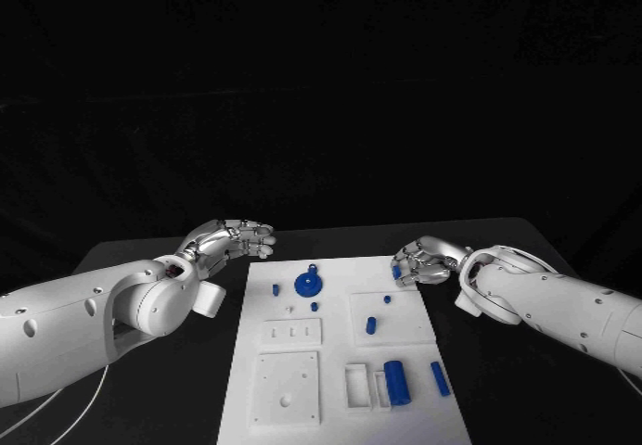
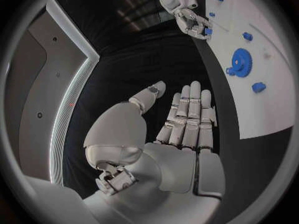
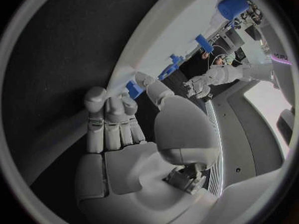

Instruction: Assemble the parts on the task board

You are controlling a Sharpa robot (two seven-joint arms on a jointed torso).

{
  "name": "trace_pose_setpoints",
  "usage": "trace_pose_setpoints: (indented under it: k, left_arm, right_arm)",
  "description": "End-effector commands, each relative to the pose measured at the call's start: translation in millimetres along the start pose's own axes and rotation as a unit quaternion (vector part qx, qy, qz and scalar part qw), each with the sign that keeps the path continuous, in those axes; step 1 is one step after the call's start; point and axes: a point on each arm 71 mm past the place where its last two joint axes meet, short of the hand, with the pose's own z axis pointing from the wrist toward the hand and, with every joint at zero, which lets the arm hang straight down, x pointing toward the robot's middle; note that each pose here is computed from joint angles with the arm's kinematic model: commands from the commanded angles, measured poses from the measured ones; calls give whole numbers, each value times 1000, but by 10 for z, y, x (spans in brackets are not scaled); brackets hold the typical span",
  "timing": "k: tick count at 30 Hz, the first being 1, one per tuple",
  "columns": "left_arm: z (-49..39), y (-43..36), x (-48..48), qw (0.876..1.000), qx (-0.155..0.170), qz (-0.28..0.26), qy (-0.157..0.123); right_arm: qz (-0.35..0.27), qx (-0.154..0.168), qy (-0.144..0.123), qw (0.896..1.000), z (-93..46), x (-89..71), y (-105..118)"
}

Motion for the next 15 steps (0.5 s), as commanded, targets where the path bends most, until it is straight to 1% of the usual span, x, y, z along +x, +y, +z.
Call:
trace_pose_setpoints:
  k: [1, 15]
  left_arm:
    - [6, -13, 17, 1000, 4, -4, 7]
    - [9, -10, 16, 1000, 4, -4, 7]
  right_arm:
    - [1, -1, 16, 1000, -1, 46, -3]
    - [1, -1, 15, 1000, 9, 52, 3]
